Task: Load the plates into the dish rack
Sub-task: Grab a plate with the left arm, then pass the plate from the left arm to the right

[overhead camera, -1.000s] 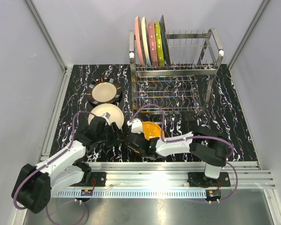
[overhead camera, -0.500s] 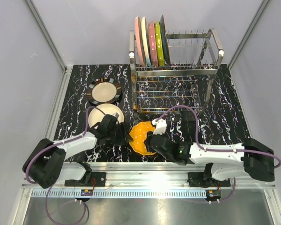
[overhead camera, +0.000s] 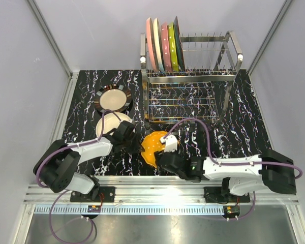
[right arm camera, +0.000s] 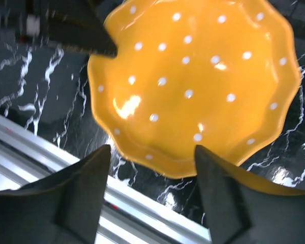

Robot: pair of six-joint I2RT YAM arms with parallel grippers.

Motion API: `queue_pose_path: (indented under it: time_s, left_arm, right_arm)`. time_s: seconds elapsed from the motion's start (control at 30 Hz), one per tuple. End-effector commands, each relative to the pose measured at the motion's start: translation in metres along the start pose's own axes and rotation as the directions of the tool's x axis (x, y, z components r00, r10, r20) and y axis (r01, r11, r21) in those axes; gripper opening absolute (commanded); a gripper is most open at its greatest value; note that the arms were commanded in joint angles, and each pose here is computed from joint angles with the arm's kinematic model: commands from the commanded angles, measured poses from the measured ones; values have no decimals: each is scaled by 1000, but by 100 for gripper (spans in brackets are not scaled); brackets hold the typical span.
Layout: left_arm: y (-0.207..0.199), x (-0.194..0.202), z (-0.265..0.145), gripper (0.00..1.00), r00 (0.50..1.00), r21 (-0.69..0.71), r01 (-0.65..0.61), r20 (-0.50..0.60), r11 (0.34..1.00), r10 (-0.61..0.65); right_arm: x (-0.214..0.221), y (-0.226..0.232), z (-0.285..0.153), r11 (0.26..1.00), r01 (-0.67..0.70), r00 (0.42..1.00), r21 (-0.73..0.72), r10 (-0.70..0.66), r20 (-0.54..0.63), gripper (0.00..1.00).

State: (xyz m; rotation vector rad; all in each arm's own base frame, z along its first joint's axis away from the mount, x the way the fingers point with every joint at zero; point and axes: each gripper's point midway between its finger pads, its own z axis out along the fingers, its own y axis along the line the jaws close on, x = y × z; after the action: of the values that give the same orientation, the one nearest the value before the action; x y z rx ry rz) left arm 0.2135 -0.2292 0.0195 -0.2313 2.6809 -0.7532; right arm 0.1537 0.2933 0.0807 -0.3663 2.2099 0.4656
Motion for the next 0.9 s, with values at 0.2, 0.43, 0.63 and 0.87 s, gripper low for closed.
queue_pose_path:
  time_s: [0.2,0.43,0.63,0.87]
  left_arm:
    - [-8,-16,-30,0,995,-47,-82,44,996,84]
    - [-29,-25,-55,0,993,5,-99,70,995,99]
    - [-43,-27,-73,0,992,56,-100,86,993,95]
    - [-59,-25,-90,0,993,117,-106,72,987,98]
  right_arm:
    - [-3,48,-17,921,383,919,71,-387,69,100]
    - [9,63,-7,802,585,805,117,-592,35,100]
    - [20,74,7,702,686,716,193,-698,-5,100]
    - [18,67,26,609,716,657,341,-753,-33,97]
